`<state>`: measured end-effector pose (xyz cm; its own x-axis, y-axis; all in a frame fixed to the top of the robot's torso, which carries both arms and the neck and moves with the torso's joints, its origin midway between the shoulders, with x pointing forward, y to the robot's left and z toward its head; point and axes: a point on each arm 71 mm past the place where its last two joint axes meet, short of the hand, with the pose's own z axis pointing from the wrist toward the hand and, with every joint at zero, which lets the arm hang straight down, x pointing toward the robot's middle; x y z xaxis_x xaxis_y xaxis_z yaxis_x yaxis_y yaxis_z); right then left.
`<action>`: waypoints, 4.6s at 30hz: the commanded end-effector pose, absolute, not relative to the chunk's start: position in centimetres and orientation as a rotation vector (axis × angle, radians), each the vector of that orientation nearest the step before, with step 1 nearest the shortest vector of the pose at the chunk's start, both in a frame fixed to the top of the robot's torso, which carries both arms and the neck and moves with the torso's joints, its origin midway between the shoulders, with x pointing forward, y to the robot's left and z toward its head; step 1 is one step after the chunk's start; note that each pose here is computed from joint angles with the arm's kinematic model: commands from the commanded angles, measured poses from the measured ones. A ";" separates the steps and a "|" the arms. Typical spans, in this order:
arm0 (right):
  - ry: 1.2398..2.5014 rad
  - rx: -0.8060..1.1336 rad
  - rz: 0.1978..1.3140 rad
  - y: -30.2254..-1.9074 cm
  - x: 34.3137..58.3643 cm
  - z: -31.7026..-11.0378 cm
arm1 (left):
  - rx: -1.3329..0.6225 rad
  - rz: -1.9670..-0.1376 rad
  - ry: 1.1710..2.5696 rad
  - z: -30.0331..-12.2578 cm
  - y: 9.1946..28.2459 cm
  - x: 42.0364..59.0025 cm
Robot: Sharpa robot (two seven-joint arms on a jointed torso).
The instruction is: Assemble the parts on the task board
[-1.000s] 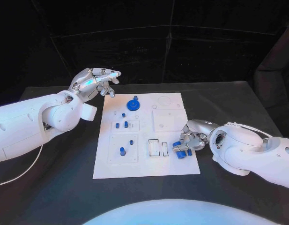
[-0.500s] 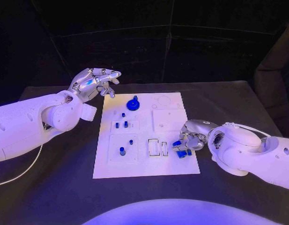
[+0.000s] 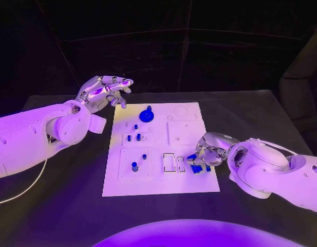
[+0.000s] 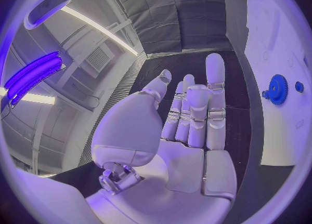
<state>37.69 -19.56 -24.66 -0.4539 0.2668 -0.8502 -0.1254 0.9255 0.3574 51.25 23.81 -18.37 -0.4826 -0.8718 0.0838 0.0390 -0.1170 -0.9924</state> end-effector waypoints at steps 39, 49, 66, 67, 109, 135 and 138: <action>2.078 0.252 0.600 -13.4 37.9 -25.2 | -0.939 -1.717 1.473 -18.2 23.3 51.1; 2.041 0.255 0.567 -13.5 38.4 -25.2 | -0.940 -1.716 1.475 -18.2 23.3 51.1; 1.936 0.240 0.553 -14.1 38.2 -24.3 | -0.942 -1.712 1.478 -18.2 23.3 51.1; 1.933 0.236 0.561 -14.2 38.1 -24.2 | -0.943 -1.712 1.478 -18.2 23.3 51.2; 2.036 0.108 0.587 -14.2 37.6 -24.7 | -0.951 -1.687 1.472 -18.3 23.5 51.3; 2.001 0.114 0.653 -15.1 37.4 -24.3 | -0.959 -1.671 1.476 -18.4 24.0 51.4; 1.975 0.136 0.674 -15.8 37.3 -24.0 | -0.958 -1.672 1.475 -18.4 24.0 51.4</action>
<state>37.19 -15.89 -24.48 -0.5245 0.3207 -0.7887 -0.1691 0.8686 0.4657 51.41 23.97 -18.54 -0.4785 -0.8744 0.0799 0.0277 -0.1060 -0.9940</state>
